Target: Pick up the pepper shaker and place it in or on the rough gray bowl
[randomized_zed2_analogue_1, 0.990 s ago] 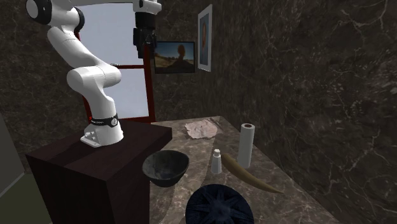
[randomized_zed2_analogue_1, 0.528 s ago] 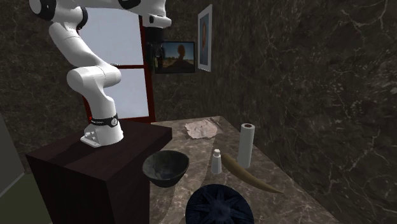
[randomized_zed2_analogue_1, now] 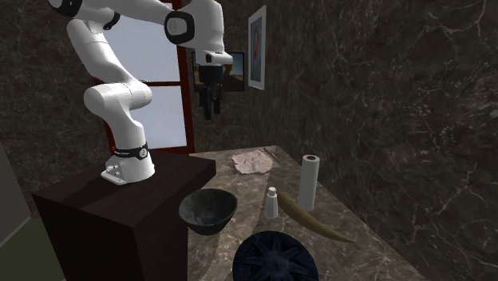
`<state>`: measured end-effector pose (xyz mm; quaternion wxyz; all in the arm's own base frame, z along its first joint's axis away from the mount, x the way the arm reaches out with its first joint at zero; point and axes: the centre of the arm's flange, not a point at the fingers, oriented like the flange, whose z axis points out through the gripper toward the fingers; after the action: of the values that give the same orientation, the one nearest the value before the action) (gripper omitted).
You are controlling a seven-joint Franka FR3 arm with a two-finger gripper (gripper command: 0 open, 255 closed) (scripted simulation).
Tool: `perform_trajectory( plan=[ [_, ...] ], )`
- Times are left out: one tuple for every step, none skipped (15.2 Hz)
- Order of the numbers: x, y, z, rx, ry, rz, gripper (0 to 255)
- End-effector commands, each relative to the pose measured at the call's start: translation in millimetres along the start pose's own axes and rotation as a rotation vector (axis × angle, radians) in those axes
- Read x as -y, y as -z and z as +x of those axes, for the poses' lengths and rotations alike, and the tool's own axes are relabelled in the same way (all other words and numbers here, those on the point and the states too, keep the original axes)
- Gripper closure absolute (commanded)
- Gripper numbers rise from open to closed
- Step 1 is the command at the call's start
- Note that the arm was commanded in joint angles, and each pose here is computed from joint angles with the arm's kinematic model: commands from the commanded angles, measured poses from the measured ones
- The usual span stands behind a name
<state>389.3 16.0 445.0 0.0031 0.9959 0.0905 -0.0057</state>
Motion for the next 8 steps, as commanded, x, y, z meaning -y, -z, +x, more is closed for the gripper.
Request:
perform_trajectory(
  plan=[
    [-1.3,-22.0,16.9,-0.010,0.002,0.004,0],
    [-2.3,-32.4,24.4,-0.014,0.003,0.006,0],
    [-3.3,-42.8,31.9,-0.018,0.004,0.008,0],
    [-4.3,-53.2,39.4,-0.022,0.005,0.010,0],
    [-5.2,-63.5,47.0,-0.026,0.006,0.012,0],
    [-6.1,-73.9,54.7,-0.029,0.007,0.014,0],
    [-7.0,-84.1,62.4,-0.033,0.007,0.016,0],
    [-7.9,-94.4,70.1,-0.037,0.008,0.018,0]
  ],
)
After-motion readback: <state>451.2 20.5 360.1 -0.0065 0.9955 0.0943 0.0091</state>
